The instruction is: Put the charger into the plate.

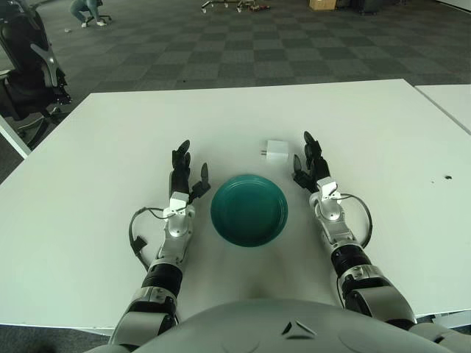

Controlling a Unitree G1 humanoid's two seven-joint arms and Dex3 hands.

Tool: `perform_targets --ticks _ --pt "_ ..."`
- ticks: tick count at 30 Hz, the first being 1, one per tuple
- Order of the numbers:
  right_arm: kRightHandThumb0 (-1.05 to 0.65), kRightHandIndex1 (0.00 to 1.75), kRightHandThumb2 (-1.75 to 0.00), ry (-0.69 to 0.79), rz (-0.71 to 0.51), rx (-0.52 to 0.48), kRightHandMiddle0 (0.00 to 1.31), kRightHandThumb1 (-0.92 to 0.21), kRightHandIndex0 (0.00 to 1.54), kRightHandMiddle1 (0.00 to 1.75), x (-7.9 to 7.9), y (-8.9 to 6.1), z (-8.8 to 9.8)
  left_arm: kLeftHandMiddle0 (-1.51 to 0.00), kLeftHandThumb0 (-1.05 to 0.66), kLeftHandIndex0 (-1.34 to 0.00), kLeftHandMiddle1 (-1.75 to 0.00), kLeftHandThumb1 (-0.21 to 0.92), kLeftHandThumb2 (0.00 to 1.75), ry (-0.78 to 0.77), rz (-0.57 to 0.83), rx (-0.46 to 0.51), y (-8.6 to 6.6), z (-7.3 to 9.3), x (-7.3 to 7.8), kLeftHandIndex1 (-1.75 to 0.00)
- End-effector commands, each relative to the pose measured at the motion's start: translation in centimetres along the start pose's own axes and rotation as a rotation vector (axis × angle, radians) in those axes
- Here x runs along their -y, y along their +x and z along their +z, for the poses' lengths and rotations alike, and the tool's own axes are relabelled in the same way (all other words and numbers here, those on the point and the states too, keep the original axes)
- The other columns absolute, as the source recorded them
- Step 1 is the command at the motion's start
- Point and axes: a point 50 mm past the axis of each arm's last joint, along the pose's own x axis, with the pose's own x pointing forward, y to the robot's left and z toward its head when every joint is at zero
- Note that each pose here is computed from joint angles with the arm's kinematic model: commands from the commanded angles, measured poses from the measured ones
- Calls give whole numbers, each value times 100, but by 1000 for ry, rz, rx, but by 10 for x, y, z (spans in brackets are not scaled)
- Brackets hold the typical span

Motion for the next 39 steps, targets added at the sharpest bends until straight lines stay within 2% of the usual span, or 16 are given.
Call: perform_targets --ticks 1,5,7,13,18,21,26,33,39 --pt "-81 4 -79 -171 -108 90 0 -92 12 36 23 10 8 -36 -73 0 -4 92 85 32 -40 -274 -63 -56 0 -72" --pt "-80 4 -75 -347 -191 328 0 -92 15 38 28 27 36 -36 -76 0 -4 92 86 32 -56 -276 -61 -55 2 -72" --pt "-79 5 -72 -431 -208 405 0 -92 17 38 28 38 49 -35 -77 0 -3 92 87 31 -60 -273 -61 -55 3 -70" --pt "-80 4 -65 -669 -205 542 0 -92 17 36 18 66 80 -33 -80 0 -2 92 87 29 -76 -258 -60 -52 8 -68" --pt "-84 3 -60 -788 -165 570 0 -92 17 40 3 76 91 -32 -80 0 -1 92 87 20 -84 -255 -60 -51 12 -67" --pt "-88 3 -59 -908 -99 587 0 -92 19 44 -15 84 101 -31 -82 0 -1 92 86 13 -92 -244 -60 -49 15 -67" --pt "-95 3 -61 -1065 12 591 0 -92 20 46 -31 90 106 -28 -82 0 0 92 82 7 -97 -234 -59 -46 19 -65" --pt "-99 2 -62 -1185 125 540 0 -92 20 44 -37 98 109 -27 -81 0 0 92 78 6 -97 -232 -59 -44 22 -63" --pt "-99 1 -63 -1247 160 524 0 -92 18 40 -42 102 116 -26 -81 0 0 92 76 7 -95 -230 -58 -43 22 -60"
